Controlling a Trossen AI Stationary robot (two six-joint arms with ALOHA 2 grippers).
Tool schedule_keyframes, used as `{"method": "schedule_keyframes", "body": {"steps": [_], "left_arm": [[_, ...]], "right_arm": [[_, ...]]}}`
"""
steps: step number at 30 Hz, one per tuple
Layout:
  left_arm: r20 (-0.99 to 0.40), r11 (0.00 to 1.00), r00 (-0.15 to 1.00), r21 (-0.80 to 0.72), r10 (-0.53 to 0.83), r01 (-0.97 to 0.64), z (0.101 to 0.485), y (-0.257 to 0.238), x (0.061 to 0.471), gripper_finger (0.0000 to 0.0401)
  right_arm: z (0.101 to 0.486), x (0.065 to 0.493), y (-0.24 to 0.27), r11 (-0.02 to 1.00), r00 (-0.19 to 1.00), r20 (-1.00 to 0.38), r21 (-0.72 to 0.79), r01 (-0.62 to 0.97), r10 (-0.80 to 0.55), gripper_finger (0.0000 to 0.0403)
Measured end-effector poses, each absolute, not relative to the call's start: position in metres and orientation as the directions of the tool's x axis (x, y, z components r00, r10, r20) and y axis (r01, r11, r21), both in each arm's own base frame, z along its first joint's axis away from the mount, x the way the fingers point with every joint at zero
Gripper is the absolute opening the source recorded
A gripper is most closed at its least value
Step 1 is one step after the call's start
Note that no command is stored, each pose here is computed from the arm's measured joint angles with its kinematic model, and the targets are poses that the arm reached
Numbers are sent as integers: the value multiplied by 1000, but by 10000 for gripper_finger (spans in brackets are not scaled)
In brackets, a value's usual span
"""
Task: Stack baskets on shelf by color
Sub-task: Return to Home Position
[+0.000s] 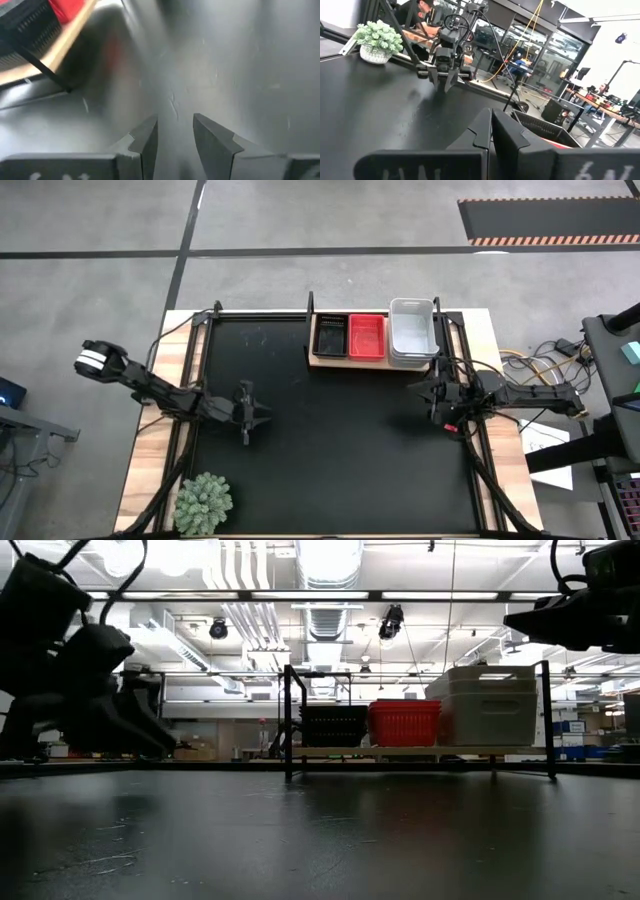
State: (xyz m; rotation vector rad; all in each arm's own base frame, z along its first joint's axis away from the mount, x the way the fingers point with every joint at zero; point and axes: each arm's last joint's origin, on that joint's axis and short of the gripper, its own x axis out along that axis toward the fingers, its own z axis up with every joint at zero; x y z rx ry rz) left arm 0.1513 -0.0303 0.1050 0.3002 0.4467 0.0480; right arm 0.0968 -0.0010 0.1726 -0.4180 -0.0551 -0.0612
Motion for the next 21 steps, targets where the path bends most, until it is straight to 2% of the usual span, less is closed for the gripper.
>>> {"method": "schedule_keyframes", "body": {"steps": [9,21], "left_arm": [[-519,945,846,322,126,57,89,-30,151,109],[-551,941,824,330,133,68,83,-31,152,109]], "right_arm": [[171,99,-1,912,998,42,-405,62,-50,9],[170,99,-1,912,998,32,-406,58,-50,9]]}}
